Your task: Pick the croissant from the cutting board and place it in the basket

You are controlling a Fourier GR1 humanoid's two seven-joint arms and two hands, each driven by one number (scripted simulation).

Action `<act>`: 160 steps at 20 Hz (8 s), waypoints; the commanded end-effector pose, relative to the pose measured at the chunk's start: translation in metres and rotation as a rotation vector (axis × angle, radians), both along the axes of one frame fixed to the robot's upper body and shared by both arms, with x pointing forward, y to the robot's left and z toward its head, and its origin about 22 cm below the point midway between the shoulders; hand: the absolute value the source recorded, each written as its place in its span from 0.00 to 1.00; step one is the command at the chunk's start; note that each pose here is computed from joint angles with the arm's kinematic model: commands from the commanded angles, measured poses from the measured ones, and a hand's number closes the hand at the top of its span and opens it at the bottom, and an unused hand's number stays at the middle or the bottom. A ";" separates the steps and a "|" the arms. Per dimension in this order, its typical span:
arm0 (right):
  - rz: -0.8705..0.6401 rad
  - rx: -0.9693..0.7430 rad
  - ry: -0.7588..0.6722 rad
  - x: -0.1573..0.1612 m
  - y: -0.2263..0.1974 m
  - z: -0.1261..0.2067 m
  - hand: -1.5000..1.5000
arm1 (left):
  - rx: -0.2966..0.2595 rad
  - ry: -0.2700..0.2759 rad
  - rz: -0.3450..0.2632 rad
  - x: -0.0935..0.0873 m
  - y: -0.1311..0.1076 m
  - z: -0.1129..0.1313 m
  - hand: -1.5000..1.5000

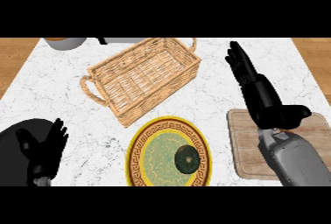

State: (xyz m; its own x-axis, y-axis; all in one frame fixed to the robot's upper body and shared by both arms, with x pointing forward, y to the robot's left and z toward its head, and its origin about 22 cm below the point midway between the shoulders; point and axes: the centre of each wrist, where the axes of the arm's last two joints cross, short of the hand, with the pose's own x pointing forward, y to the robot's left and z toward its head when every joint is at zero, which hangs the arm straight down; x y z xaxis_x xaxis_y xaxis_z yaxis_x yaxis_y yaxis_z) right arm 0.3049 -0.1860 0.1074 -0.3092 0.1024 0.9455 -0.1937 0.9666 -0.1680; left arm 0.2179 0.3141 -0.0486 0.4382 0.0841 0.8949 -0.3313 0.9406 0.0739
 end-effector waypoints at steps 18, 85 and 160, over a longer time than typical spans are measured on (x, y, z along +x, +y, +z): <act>-1.030 -0.625 -0.119 -0.048 -0.216 -0.031 0.00 | 0.230 -0.374 -0.214 0.064 -0.015 0.102 0.50; -0.674 -0.968 0.533 -0.110 -0.194 -0.082 0.00 | 0.225 -0.368 -0.240 0.052 -0.023 0.093 0.50; -0.858 -0.184 0.017 0.064 0.139 0.041 1.00 | 0.187 -0.431 -0.500 0.103 -0.096 0.110 0.50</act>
